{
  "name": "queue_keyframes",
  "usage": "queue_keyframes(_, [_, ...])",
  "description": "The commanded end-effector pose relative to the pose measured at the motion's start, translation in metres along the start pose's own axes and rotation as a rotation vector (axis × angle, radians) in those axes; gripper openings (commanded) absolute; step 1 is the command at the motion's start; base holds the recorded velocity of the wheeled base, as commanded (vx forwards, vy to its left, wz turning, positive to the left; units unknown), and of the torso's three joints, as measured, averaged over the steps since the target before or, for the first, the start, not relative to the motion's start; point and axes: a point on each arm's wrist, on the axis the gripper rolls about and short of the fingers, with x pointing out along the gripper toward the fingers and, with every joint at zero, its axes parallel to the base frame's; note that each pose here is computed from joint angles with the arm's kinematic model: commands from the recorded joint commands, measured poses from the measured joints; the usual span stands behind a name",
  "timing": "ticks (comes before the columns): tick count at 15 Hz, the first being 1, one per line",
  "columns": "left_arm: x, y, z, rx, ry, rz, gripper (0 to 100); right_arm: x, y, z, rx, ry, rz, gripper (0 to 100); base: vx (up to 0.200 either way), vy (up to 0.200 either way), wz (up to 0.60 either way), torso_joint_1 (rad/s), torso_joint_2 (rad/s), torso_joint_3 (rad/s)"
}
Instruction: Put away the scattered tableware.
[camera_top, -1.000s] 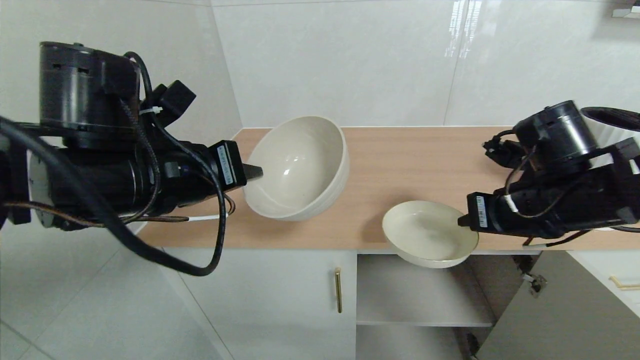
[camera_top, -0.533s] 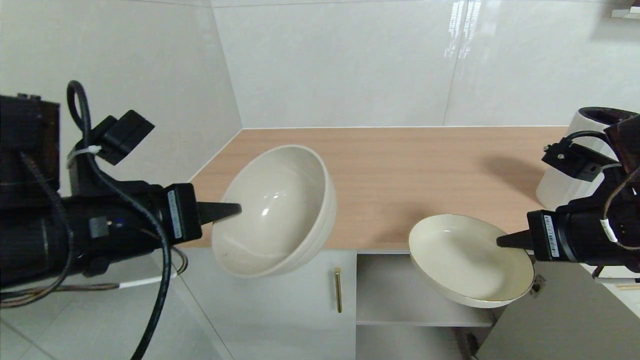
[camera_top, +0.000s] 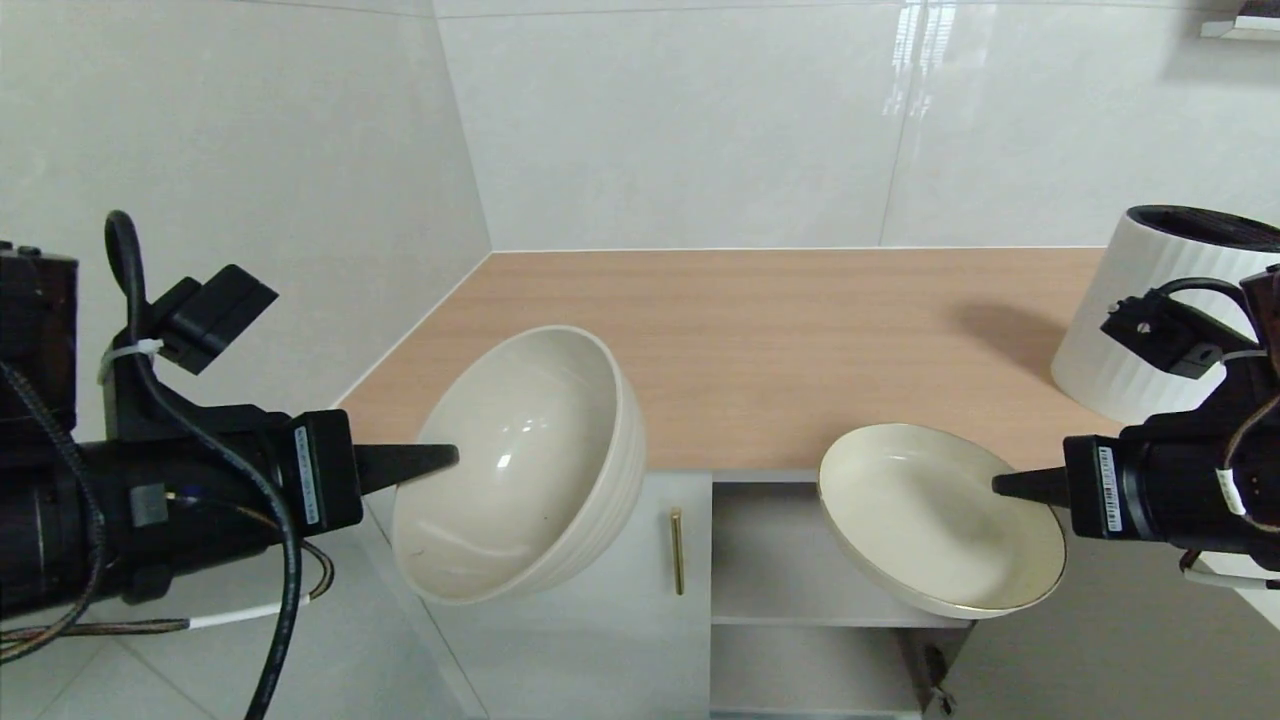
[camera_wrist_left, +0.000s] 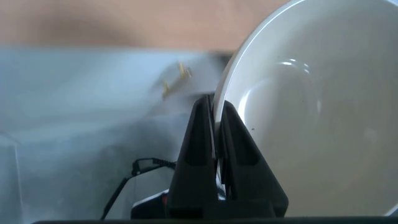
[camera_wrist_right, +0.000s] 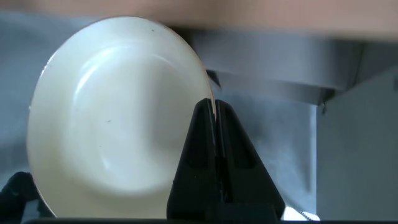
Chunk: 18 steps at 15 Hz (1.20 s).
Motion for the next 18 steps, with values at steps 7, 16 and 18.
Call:
queue_keyframes(7, [0.0041,0.0013,-0.0007,-0.003,0.013,0.007,0,0.0072,-0.0011,-0.002,0.001,0.022,-0.013,0,-0.029,0.0,0.0,-0.001,0.0,0.002])
queue_keyframes(16, [0.0055,0.0017,-0.0009,-0.005,0.016,0.011,0,0.0124,-0.0021,-0.0035,0.001,0.04,-0.023,0,0.0,0.0,0.0,-0.055,0.13,0.07])
queue_keyframes(18, [0.0055,0.0017,-0.0009,-0.005,0.016,0.011,0,0.013,-0.0022,-0.004,0.001,0.043,-0.024,0,0.0,0.0,0.0,-0.19,0.46,0.266])
